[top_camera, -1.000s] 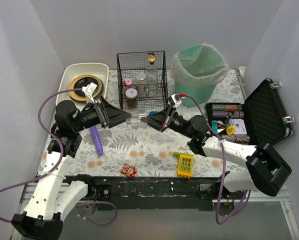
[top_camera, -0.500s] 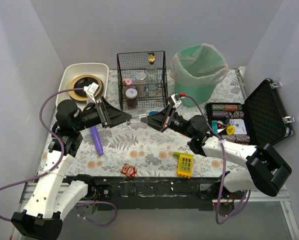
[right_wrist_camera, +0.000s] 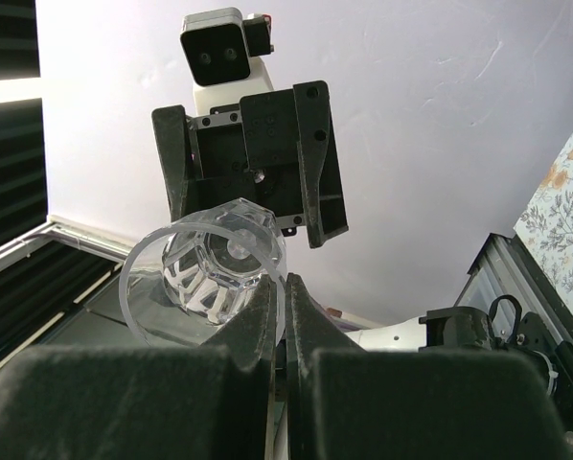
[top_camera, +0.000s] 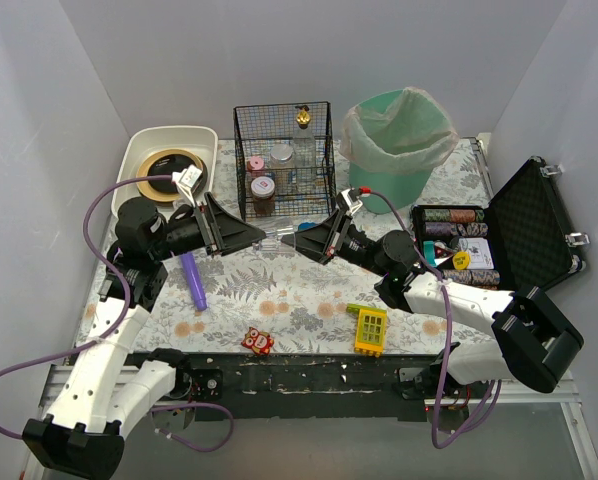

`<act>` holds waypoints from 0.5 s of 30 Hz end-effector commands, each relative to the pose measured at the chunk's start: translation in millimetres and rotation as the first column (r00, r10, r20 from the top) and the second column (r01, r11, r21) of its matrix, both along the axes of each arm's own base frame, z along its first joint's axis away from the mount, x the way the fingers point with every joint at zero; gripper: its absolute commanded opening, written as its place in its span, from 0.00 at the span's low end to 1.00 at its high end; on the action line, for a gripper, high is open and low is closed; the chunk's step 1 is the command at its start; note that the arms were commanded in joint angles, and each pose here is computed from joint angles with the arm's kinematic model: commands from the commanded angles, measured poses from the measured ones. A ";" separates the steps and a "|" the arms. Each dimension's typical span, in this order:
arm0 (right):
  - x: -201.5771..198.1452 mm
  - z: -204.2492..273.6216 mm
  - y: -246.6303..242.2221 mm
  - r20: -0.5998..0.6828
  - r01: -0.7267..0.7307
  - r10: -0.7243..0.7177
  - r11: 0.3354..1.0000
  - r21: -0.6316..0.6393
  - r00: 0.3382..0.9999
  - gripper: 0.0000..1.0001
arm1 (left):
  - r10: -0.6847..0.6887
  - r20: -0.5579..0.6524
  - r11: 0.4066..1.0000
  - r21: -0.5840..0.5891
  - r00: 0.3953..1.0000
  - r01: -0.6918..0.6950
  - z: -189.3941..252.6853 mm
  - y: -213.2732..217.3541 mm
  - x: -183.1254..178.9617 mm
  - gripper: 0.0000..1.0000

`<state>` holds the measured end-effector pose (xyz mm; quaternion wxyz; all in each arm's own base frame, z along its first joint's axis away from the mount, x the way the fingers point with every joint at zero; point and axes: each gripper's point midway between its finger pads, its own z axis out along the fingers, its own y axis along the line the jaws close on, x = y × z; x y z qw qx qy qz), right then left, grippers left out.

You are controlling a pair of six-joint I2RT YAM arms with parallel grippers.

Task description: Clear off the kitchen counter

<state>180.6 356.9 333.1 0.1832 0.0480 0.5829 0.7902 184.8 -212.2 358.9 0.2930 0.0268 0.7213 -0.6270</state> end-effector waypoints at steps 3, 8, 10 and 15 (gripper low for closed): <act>-5.0 36.5 -7.1 0.078 -0.007 -0.001 0.995 0.100 0.997 0.01 | -0.029 0.033 1.000 0.004 0.999 0.029 1.8 -1.5 -6.6 0.62; -6.0 35.6 -7.4 0.077 -0.008 0.001 0.995 0.099 0.997 0.01 | -0.028 0.035 1.000 0.004 0.999 0.028 1.8 -1.5 -7.0 0.43; -6.0 34.2 -7.4 0.078 -0.007 0.000 0.995 0.096 0.997 0.01 | -0.022 0.038 1.000 0.004 0.999 0.022 3.3 -1.3 -6.3 0.31; -5.6 26.7 -7.2 0.076 -0.004 -0.002 0.997 0.082 0.997 0.09 | 0.001 0.047 1.000 0.005 0.999 -0.001 6.0 0.0 -4.0 0.00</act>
